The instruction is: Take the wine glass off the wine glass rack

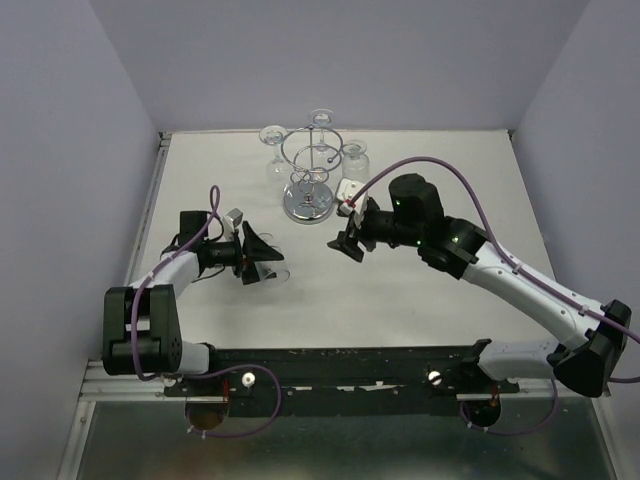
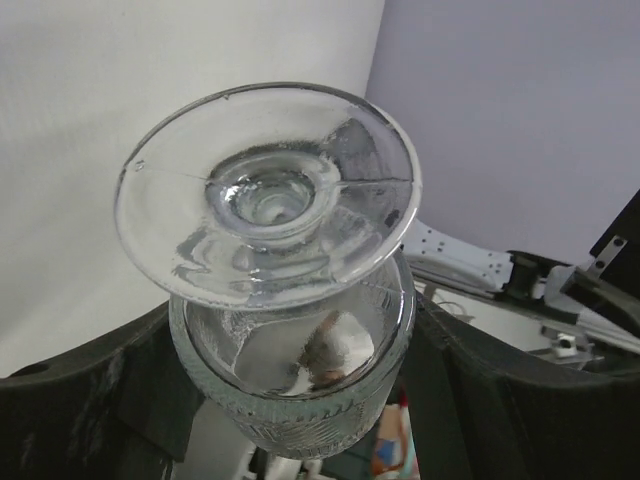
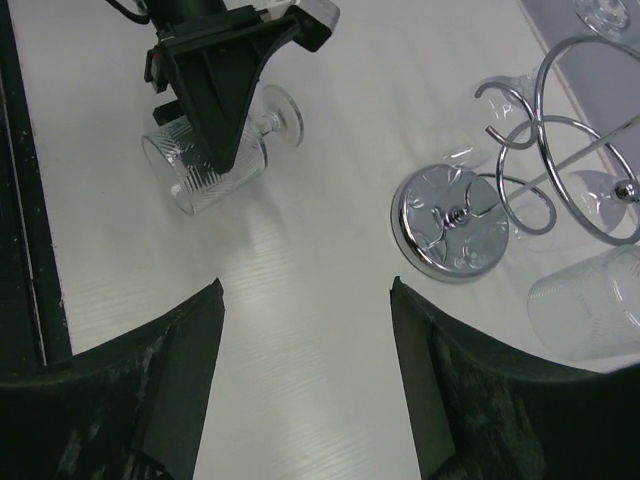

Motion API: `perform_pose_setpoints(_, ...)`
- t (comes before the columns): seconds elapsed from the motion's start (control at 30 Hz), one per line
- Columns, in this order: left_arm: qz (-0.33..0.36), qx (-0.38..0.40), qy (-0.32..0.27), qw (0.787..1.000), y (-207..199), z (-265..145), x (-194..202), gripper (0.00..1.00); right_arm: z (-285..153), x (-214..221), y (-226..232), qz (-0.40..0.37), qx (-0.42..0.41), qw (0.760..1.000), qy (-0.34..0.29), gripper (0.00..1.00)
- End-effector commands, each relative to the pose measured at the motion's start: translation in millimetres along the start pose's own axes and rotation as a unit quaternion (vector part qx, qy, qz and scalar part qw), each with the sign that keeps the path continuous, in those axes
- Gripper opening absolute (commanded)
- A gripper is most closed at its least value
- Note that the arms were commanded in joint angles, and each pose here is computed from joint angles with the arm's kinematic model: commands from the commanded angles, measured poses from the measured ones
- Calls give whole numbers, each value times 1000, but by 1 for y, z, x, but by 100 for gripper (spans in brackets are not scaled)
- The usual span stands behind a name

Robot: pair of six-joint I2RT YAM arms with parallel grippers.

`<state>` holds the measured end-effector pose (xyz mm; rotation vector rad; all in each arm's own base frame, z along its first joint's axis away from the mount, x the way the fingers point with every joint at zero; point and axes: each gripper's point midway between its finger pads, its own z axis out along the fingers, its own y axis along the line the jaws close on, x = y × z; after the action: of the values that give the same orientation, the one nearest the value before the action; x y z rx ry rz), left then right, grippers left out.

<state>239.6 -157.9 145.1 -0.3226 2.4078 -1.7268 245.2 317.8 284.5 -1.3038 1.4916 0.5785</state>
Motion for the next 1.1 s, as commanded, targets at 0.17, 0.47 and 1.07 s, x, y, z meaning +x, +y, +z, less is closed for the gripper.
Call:
perform_pose_setpoints(0.17,-227,90,-11,970,-18,7,-32,0,26,31,12,131,25,990,41,68)
perform_pose_setpoints(0.47,-323,66,32,944,-7,11,-30,0,78,38,19,202,55,976,60,59)
perform_pose_setpoints(1.07,-375,41,-2,926,-6,-1,-17,0,135,45,39,269,78,956,82,49)
